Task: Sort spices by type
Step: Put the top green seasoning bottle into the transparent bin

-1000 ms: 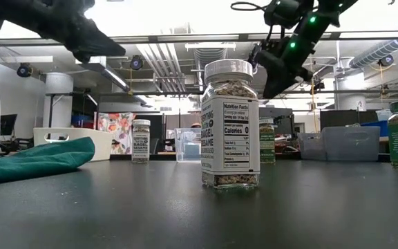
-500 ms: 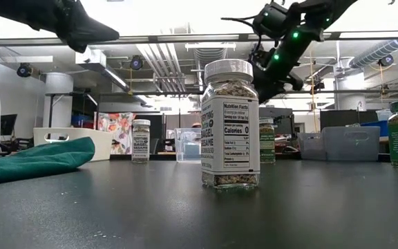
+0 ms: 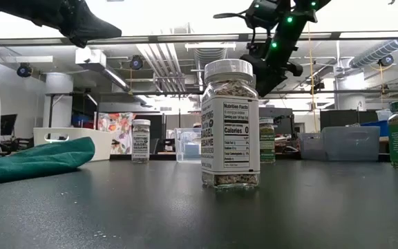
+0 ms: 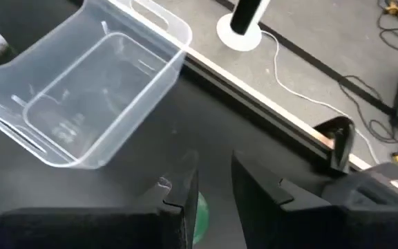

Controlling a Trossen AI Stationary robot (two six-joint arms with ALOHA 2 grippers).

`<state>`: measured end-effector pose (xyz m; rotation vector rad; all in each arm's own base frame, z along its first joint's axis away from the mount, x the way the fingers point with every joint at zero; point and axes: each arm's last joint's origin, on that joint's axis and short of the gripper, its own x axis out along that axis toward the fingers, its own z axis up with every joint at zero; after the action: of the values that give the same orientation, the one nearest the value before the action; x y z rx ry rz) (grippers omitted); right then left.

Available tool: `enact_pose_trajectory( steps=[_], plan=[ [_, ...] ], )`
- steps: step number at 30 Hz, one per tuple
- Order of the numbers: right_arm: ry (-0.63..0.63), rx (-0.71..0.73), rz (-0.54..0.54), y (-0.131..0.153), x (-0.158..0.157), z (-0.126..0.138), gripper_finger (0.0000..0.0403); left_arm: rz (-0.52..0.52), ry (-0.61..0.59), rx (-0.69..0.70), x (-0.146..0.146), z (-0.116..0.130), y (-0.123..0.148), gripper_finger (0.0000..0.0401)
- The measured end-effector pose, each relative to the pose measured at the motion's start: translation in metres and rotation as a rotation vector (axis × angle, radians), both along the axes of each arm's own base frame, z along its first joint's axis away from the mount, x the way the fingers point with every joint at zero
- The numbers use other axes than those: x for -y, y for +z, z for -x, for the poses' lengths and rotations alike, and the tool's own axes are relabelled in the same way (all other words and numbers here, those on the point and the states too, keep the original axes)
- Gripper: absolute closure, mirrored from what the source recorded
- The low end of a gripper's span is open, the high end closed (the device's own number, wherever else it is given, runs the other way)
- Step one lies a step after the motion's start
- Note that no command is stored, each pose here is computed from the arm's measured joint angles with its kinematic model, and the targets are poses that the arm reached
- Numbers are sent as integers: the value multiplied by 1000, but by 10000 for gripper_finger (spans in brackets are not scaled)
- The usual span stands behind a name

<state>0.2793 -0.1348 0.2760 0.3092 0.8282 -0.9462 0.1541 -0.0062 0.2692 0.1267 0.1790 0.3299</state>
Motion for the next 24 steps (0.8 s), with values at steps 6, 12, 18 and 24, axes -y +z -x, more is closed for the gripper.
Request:
enact_pose_trajectory(
  steps=[6, 12, 18, 24],
  plan=[
    [-54, -18, -99, -7, 10, -7, 295, 5, 3, 11, 0, -1, 1, 399],
    [-22, 15, -224, -4, 18, -12, 221, 9, 4, -6, 1, -5, -2, 399],
    [-48, -70, -305, -15, 17, -7, 134, 12, 5, -9, 1, -8, -3, 399],
    [-77, -82, -325, -24, 18, -9, 67, 28, 8, -17, 1, -11, -6, 399]
  ],
)
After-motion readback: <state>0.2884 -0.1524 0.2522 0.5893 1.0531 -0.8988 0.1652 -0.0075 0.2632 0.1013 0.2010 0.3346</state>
